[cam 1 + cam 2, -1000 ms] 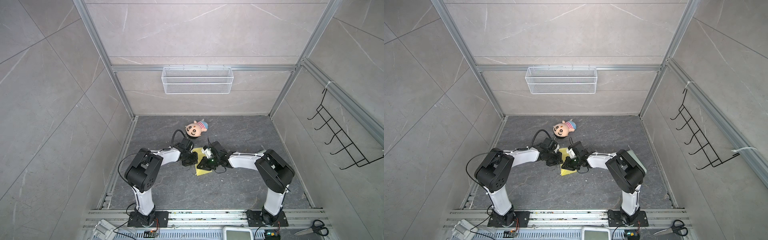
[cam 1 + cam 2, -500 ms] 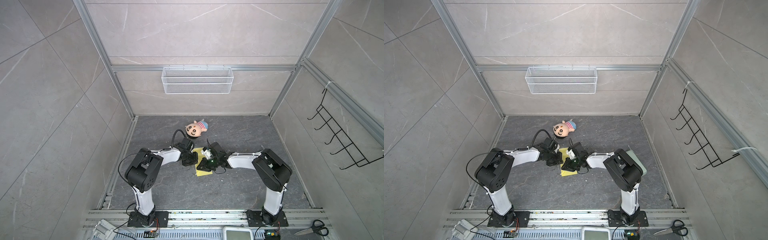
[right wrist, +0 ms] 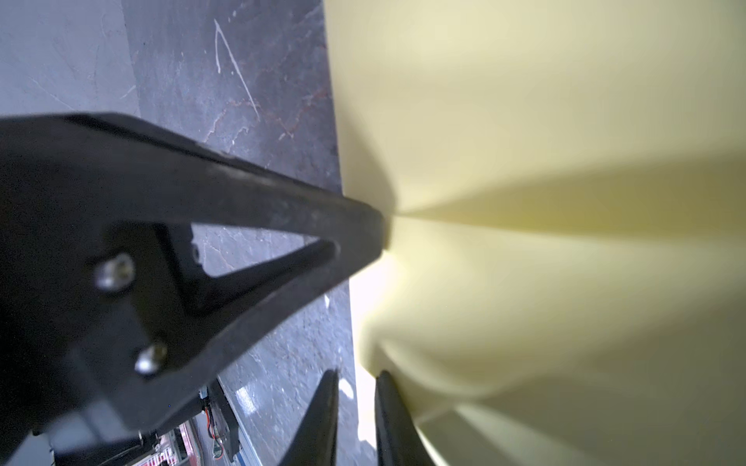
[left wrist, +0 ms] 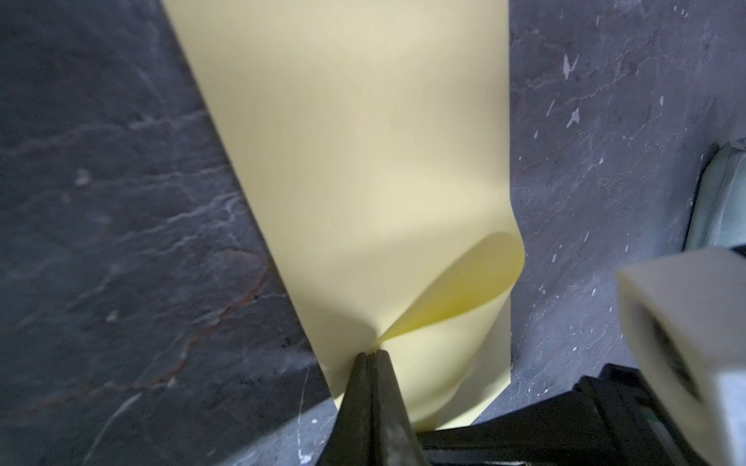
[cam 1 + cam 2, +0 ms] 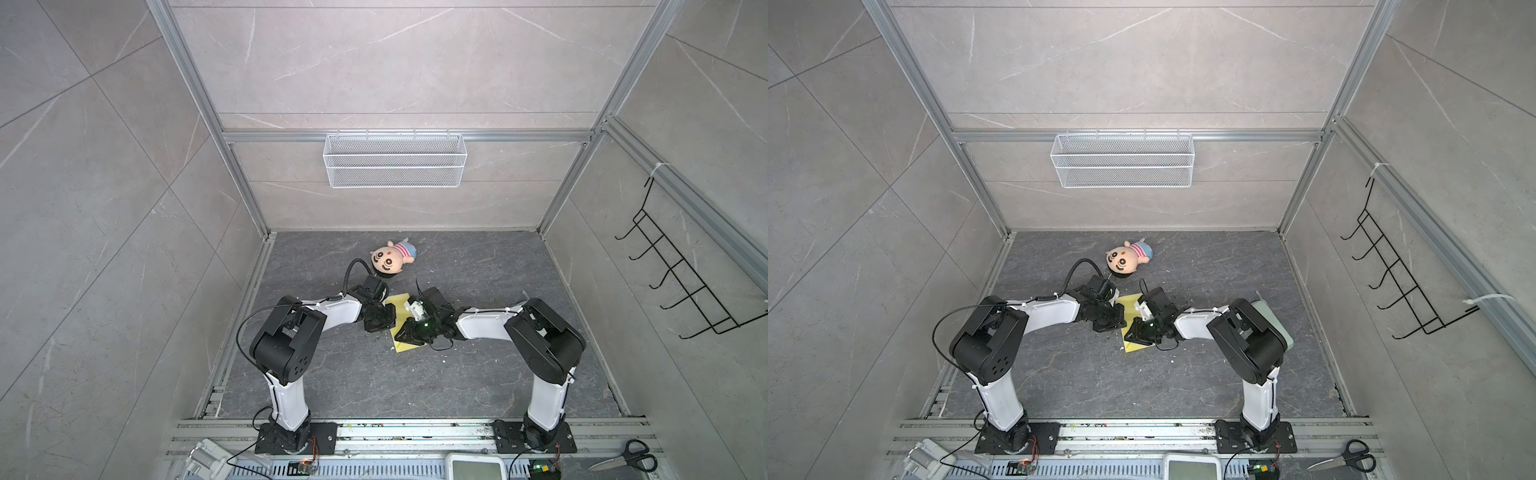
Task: Fold a paper plane with a square sheet of paper (pick it up from the middle)
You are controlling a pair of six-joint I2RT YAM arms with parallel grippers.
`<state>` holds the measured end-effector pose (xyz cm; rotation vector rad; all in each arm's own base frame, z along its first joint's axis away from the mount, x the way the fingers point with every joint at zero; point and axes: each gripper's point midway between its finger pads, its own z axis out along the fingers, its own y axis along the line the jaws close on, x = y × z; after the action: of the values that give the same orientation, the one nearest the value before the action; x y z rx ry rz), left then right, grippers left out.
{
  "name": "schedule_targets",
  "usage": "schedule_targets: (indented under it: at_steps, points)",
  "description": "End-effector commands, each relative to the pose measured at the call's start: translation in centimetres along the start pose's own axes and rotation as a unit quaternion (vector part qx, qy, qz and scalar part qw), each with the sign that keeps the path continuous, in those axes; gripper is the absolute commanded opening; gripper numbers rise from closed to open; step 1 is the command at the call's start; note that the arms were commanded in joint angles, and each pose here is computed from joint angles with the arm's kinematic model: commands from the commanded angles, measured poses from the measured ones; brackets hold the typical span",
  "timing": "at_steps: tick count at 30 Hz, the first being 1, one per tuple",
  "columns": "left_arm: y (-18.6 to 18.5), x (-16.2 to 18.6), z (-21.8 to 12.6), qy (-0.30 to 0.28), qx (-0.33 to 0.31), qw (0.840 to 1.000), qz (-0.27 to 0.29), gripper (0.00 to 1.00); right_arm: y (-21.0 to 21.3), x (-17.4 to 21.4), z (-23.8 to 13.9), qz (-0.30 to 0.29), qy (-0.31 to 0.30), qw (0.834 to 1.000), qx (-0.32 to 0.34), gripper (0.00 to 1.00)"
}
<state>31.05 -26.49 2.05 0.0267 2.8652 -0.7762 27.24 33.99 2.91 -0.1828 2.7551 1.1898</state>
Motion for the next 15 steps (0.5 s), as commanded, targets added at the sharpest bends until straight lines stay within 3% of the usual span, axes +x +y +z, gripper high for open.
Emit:
schedule_targets:
  at_steps: [1, 5, 15]
  points:
    - [0.5, 0.1, 0.1, 0.004, -0.020, 1.000, 0.010, 0.00, 0.4, -1.5, -2.3, -0.013, -0.055, 0.998, 0.028, 0.29]
    - [0.0, -0.3, -0.3, -0.003, -0.011, 1.000, 0.010, 0.00, -0.6, -1.8, -2.8, 0.005, -0.064, 0.996, 0.065, 0.39]
    - [-0.7, -0.6, -0.5, -0.009, 0.002, 1.000, 0.006, 0.00, -2.1, -2.5, -1.9, 0.041, -0.052, 0.991, 0.113, 0.39]
